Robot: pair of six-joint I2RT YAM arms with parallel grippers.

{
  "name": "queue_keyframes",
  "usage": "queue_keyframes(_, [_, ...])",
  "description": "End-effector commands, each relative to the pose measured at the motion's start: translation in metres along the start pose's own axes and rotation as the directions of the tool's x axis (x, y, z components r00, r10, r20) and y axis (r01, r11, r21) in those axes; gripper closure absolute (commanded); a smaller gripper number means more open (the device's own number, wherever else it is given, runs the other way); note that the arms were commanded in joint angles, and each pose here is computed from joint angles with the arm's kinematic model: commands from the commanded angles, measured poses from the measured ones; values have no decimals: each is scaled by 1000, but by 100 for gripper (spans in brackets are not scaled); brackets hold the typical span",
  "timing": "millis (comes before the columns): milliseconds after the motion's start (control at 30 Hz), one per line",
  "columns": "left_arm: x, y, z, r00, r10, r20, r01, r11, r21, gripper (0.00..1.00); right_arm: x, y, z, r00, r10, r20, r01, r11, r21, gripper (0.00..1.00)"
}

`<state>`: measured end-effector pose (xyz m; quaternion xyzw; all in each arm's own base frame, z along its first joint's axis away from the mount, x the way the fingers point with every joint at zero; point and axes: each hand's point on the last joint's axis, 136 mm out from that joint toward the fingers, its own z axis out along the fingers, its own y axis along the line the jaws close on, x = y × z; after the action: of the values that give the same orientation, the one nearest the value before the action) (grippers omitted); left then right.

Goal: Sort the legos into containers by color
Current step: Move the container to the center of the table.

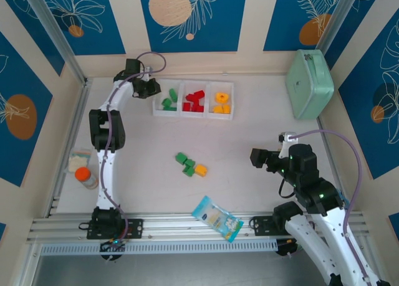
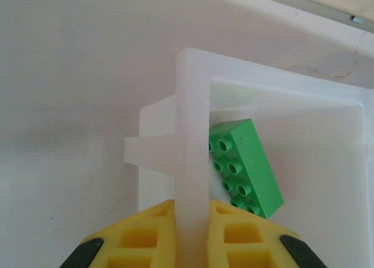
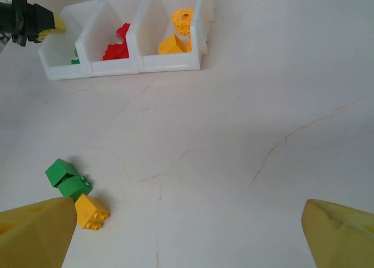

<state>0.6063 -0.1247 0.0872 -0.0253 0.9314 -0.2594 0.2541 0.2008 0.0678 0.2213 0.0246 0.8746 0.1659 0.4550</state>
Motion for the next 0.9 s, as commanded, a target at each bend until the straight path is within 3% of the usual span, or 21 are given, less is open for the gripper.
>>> queue_keyframes(0, [26, -2, -16, 997, 1, -82, -5, 999, -48, 100, -7, 0, -13, 1000, 14, 14, -14, 1000, 10, 1])
queue_keyframes(533, [118, 6, -55, 994, -48, -103, 41, 997, -70, 100, -3, 20, -31, 997, 40, -67, -46, 996, -83, 1])
queue_keyframes(733, [136, 5, -63, 994, -55, -93, 50, 997, -60, 100, 0, 44, -27, 980, 76, -184, -108, 980, -170, 1])
queue_keyframes(800, [140, 9, -66, 994, -52, -99, 44, 996, -80, 80, 3, 52, -22, 969, 82, -232, -130, 971, -200, 0])
queue_keyframes(867, [142, 10, -70, 993, -47, -106, 37, 995, -93, 75, 9, 60, -16, 953, 77, -292, -146, 964, -223, 0])
